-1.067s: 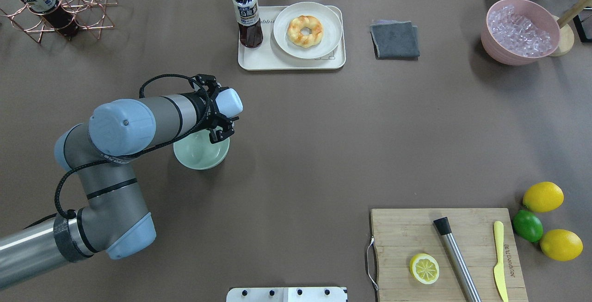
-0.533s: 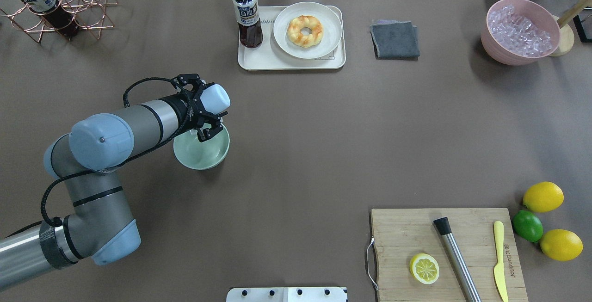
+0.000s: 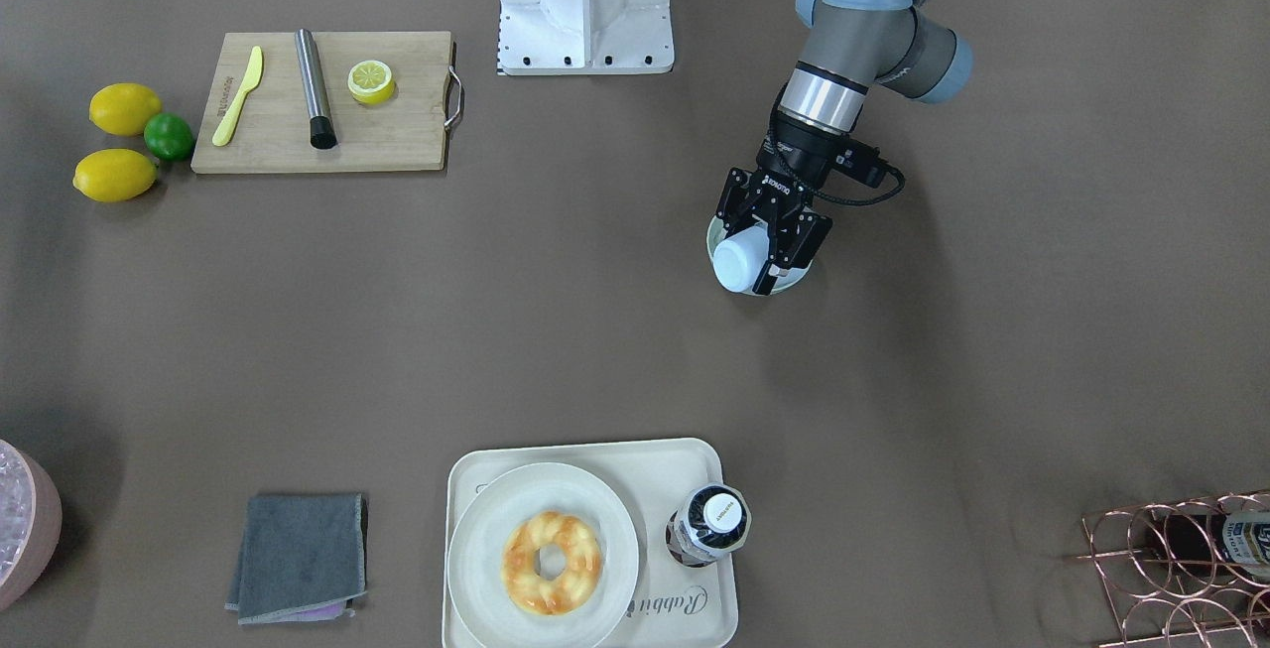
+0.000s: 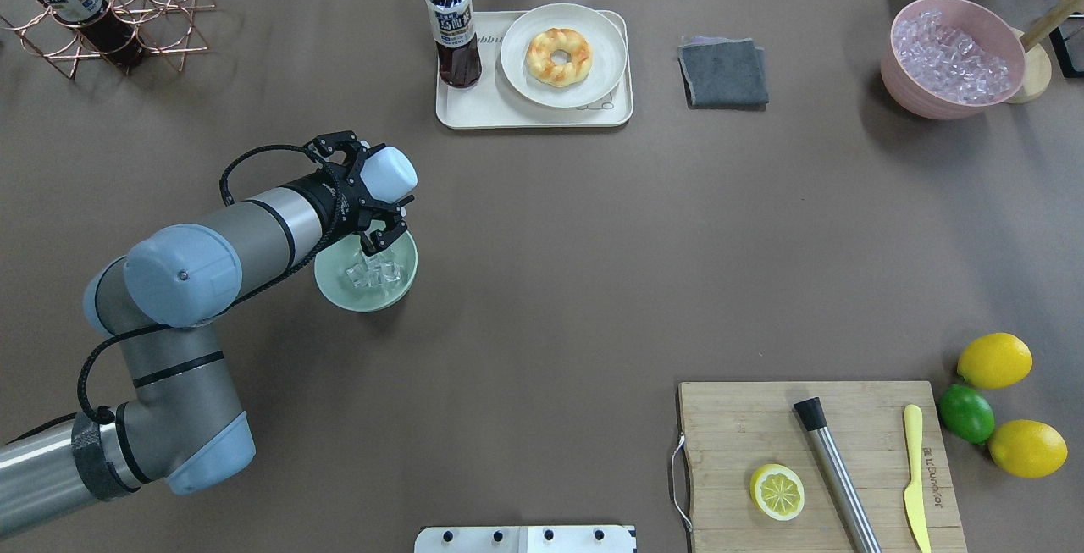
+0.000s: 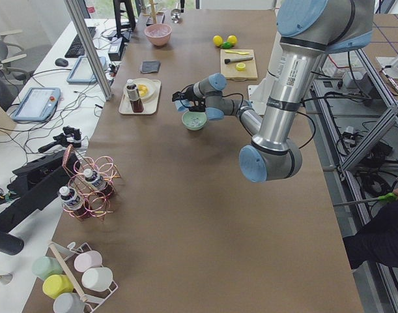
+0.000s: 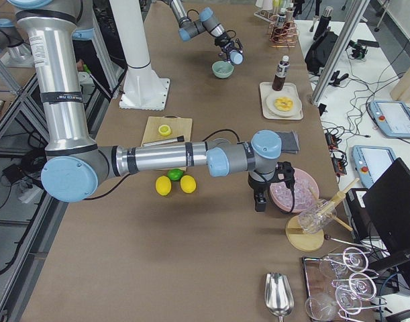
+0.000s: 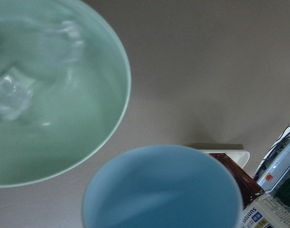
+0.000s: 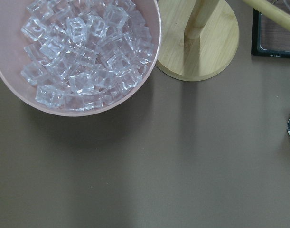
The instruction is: Pour ice into bowl
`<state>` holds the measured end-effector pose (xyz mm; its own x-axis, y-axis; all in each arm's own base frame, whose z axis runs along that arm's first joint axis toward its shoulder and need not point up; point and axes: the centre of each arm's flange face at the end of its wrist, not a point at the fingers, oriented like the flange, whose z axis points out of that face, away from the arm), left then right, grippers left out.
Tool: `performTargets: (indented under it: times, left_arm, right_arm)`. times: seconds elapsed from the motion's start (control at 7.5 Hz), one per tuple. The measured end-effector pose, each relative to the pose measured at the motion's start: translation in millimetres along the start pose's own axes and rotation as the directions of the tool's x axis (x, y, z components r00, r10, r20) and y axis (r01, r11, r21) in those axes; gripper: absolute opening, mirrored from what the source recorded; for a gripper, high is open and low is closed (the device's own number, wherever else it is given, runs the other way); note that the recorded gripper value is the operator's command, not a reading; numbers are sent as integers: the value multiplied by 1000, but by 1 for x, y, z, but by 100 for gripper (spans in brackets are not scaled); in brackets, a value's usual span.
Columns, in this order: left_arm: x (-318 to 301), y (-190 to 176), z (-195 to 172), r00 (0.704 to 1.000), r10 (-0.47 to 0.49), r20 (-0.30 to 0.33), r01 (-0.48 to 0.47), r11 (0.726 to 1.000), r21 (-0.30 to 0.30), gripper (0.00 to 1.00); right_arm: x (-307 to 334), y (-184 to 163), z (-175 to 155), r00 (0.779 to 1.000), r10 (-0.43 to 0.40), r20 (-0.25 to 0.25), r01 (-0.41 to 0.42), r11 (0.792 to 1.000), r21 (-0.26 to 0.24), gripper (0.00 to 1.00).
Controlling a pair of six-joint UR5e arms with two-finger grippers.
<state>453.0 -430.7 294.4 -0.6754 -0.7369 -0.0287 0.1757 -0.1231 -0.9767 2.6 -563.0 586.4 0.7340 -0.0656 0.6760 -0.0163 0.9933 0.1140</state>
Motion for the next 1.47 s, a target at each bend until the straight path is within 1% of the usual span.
performTargets:
  times: [0.27, 0.4, 0.53, 0.67, 0.8, 0.93, 1.07, 1.2, 1.33, 1.47]
  left_arm:
    - [4, 4, -2, 1000, -10, -16, 9, 1000, -5, 54]
    - [11, 3, -1, 1000, 2, -10, -2, 1000, 17, 54]
    - [30, 1, 2, 1000, 18, 14, -18, 998, 65, 54]
    - [60, -4, 2, 999, 19, 43, -25, 991, 132, 54]
    - [91, -11, 0, 997, 32, 71, -46, 977, 208, 54]
    - [116, -23, -5, 990, 89, 105, -117, 947, 298, 54]
    - [144, -40, -11, 978, 147, 147, -194, 903, 384, 54]
    - [175, -66, -21, 963, 184, 195, -255, 851, 458, 54]
    - [207, -98, -34, 945, 206, 254, -315, 782, 538, 54]
    - [234, -135, -49, 915, 223, 335, -390, 694, 605, 53]
  right_arm:
    - [0, -1, 0, 1000, -1, 0, 1, 1000, 1, 99]
    - [-1, -2, -1, 1000, -2, 0, 2, 1000, 2, 99]
    - [-1, -2, -1, 1000, -2, 0, 2, 1000, 2, 99]
    - [-1, -2, -1, 1000, -2, 1, 2, 1000, 3, 99]
    - [-2, -2, -2, 1000, -3, 1, 3, 1000, 4, 99]
    - [-2, -2, -3, 1000, -4, 2, 4, 1000, 6, 99]
    - [-3, -2, -3, 1000, -5, 2, 5, 1000, 7, 99]
    - [-3, -2, -4, 1000, -5, 1, 5, 1000, 7, 99]
    - [-2, -1, -3, 1000, -4, 1, 4, 1000, 7, 99]
    - [-2, 1, -3, 1000, -4, 1, 4, 1000, 6, 99]
